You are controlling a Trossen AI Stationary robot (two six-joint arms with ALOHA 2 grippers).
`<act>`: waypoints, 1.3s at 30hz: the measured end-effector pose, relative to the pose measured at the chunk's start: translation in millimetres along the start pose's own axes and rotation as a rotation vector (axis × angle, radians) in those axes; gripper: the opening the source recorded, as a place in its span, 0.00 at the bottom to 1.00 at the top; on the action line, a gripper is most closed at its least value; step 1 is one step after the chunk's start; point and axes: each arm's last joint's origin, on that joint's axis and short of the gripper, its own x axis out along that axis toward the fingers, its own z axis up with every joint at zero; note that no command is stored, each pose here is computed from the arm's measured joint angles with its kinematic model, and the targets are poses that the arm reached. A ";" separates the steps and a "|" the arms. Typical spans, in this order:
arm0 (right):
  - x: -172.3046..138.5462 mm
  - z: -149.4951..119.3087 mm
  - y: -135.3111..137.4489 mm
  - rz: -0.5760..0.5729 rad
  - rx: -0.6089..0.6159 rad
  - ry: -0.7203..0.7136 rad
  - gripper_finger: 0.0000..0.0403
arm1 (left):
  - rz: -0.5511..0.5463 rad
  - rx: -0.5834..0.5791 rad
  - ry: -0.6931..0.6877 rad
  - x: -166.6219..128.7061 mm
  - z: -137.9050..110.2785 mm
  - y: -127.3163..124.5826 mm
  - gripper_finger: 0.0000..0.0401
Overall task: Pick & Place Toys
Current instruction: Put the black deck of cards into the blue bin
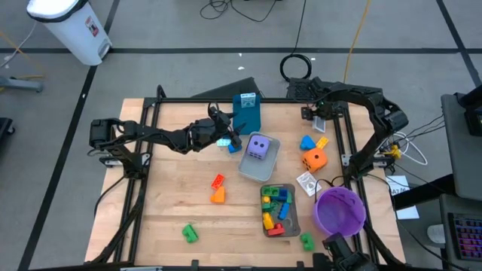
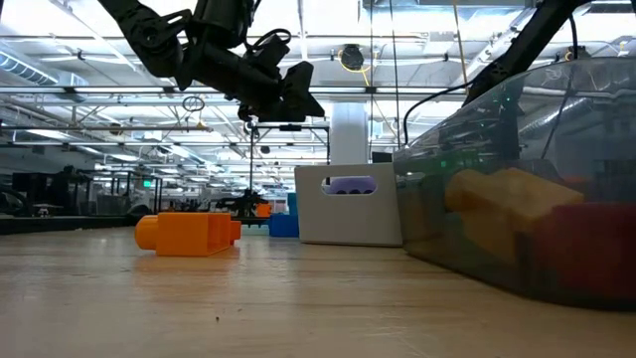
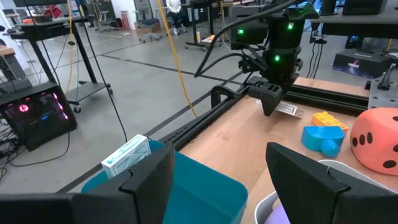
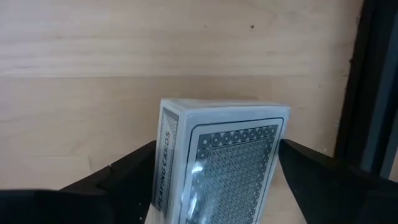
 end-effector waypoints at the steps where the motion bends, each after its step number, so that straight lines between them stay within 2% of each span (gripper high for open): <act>1: 0.0 -0.5 -0.3 -0.002 0.000 0.005 0.75 | 0.000 0.000 0.000 0.0 0.0 0.0 0.64; 7: -0.2 -4.0 -3.0 -0.043 -0.009 0.035 0.60 | 0.000 0.000 0.000 0.0 0.0 0.0 0.64; 15: -0.2 -4.3 -3.3 -0.047 -0.052 0.038 0.31 | 0.000 -0.023 -0.001 0.0 0.1 0.0 0.64; 20: -0.8 -7.3 -3.1 -0.052 -0.127 0.063 0.15 | 0.000 -0.023 -0.001 0.0 0.1 0.0 0.64; 25: -13.3 -14.8 -0.7 -0.043 -0.205 0.055 0.15 | 0.000 -0.019 -0.002 0.0 0.2 0.0 0.64; 33: -70.9 -33.6 9.4 0.072 -0.300 -0.165 0.18 | 0.041 0.114 0.000 -1.7 2.4 1.8 0.64; 36: -97.7 -39.4 16.6 0.165 -0.359 -0.269 0.16 | 0.110 0.115 0.004 -6.2 7.8 5.7 0.64; 39: -125.1 -41.3 28.5 0.329 -0.403 -0.403 0.15 | 0.220 0.107 -0.008 -12.5 16.8 11.6 0.64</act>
